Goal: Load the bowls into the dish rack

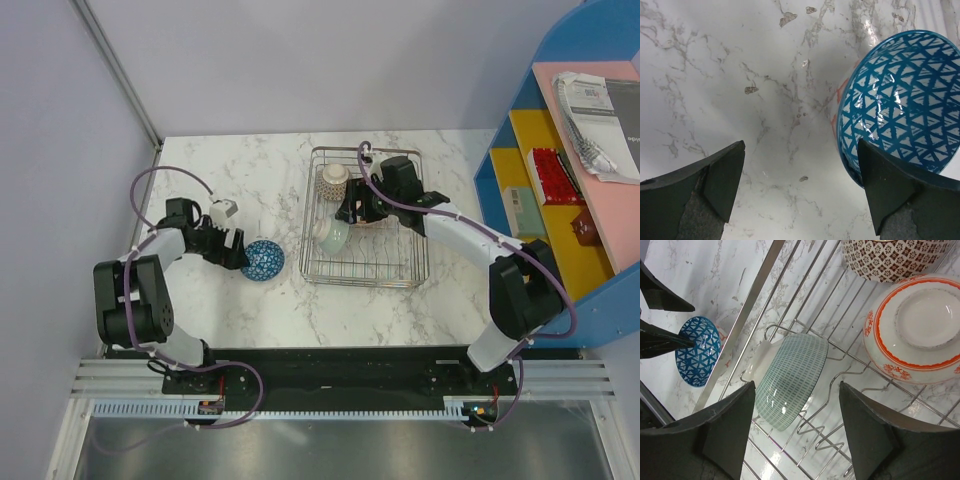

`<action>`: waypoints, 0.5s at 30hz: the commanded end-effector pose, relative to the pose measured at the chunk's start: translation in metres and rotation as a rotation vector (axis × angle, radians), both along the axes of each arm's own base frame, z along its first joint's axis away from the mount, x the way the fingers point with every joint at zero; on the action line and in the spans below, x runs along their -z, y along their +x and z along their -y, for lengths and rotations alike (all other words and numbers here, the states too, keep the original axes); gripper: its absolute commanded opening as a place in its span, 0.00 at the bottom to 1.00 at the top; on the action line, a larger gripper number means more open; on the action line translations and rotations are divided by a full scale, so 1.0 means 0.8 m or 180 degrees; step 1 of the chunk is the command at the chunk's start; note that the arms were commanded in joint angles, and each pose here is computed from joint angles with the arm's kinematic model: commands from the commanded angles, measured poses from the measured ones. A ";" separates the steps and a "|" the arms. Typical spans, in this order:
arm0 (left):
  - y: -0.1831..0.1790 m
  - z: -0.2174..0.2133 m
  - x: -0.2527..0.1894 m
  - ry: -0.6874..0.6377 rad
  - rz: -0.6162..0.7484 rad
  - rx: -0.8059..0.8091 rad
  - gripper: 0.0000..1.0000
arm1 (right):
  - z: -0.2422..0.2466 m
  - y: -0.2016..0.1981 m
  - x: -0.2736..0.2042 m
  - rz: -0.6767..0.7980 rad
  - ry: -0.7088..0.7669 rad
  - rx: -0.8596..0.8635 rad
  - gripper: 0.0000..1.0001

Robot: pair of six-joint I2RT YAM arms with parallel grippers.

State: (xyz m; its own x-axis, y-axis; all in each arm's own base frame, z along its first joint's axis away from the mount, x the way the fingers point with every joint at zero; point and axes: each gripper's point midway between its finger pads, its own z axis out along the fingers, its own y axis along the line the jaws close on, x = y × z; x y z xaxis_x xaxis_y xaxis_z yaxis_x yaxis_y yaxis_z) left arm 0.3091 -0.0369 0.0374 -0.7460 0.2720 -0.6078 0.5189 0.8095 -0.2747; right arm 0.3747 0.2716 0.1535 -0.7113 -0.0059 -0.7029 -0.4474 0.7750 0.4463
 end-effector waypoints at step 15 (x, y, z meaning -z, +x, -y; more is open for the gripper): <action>0.013 0.032 -0.026 0.0129 0.0301 0.0311 1.00 | 0.026 0.014 -0.124 0.1202 -0.0712 -0.0501 0.76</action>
State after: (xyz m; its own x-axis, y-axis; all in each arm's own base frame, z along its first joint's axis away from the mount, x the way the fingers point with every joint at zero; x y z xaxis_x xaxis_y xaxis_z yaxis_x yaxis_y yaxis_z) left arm 0.3058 -0.0595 0.0333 -0.7215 0.3574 -0.5930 0.5832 0.7754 -0.2422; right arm 0.3871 0.2526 0.2117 -0.5384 -0.1451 -0.8301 -0.5601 0.7976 0.2239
